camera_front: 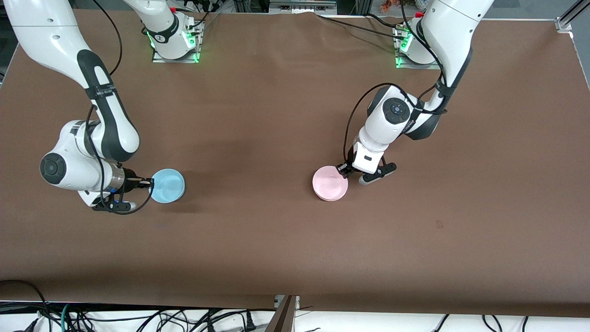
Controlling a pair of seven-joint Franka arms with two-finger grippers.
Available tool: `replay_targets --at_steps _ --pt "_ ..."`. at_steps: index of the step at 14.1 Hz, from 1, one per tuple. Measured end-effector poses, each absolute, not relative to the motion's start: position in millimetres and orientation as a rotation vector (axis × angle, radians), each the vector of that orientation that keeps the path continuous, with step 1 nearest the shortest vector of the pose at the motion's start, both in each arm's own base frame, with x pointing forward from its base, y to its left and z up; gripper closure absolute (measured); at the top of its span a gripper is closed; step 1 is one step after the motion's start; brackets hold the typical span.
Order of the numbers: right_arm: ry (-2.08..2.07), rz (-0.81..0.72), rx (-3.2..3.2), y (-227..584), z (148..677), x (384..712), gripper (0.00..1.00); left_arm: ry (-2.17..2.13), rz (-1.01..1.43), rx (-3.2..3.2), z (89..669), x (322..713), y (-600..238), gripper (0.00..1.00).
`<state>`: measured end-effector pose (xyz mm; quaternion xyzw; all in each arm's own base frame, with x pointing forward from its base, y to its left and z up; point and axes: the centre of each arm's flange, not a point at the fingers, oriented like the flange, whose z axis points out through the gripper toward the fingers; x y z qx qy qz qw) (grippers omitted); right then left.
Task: Stack pink and blue bowls on white bowl
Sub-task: 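Carry the blue bowl toward the stacked bowls with the right gripper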
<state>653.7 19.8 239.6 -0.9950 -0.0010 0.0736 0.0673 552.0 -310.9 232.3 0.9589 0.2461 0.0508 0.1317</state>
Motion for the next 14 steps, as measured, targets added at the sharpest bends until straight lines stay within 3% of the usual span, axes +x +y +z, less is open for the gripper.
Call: replay_targets --at_steps 5,14 --pt "-0.092 0.226 -2.893 81 293 659 0.98 0.711 0.148 2.790 229 552 -309 0.97" --pt "-0.053 0.230 -2.843 178 320 648 0.98 0.717 0.138 2.796 223 552 -308 0.97"
